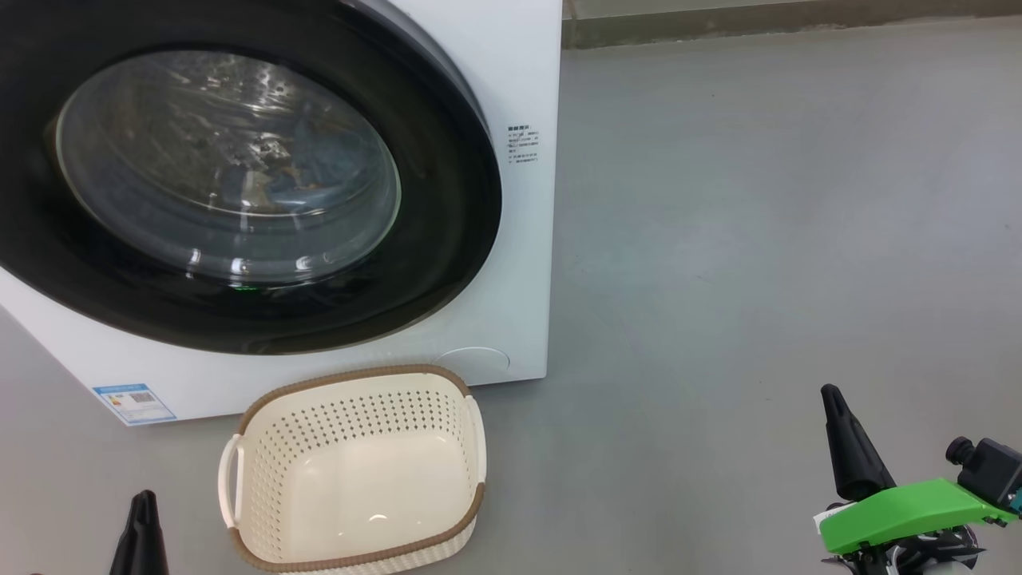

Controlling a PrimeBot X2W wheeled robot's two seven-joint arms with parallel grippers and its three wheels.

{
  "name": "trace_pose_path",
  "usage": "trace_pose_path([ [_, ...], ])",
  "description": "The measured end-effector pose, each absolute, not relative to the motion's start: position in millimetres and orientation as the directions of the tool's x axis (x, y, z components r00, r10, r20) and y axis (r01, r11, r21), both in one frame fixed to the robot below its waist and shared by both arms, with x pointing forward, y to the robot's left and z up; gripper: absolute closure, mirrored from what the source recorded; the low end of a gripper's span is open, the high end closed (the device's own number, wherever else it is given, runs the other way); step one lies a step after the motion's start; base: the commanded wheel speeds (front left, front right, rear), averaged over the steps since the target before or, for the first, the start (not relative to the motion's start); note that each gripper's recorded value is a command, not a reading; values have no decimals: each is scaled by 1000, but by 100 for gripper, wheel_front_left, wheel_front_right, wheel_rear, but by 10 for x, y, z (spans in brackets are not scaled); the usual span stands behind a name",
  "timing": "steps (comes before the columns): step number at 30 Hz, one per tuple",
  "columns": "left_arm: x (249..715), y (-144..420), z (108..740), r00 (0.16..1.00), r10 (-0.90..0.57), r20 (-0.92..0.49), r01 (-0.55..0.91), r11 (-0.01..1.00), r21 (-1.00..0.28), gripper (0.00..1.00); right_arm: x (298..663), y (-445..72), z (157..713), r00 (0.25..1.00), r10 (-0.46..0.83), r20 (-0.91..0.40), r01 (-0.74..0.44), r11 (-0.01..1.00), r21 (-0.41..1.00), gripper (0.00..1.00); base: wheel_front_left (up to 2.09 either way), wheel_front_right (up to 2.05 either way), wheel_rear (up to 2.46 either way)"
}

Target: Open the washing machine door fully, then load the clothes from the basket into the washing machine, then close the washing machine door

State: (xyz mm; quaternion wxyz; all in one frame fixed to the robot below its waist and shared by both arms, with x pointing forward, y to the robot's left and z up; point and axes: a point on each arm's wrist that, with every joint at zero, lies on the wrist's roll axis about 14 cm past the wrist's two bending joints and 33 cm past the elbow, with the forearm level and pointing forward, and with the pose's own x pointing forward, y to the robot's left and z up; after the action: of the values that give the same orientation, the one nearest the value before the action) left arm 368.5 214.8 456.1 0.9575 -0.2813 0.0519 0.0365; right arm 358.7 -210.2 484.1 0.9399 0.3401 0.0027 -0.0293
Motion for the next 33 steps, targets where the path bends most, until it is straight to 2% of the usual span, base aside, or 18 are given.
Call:
trace_pose_path([
  [33, 3692, 2103, 4579, 988, 44, -145, -143, 590, -794, 100, 3654, -2118, 4805, 996, -63, -70, 93, 527, 845, 100, 0, 0, 0],
])
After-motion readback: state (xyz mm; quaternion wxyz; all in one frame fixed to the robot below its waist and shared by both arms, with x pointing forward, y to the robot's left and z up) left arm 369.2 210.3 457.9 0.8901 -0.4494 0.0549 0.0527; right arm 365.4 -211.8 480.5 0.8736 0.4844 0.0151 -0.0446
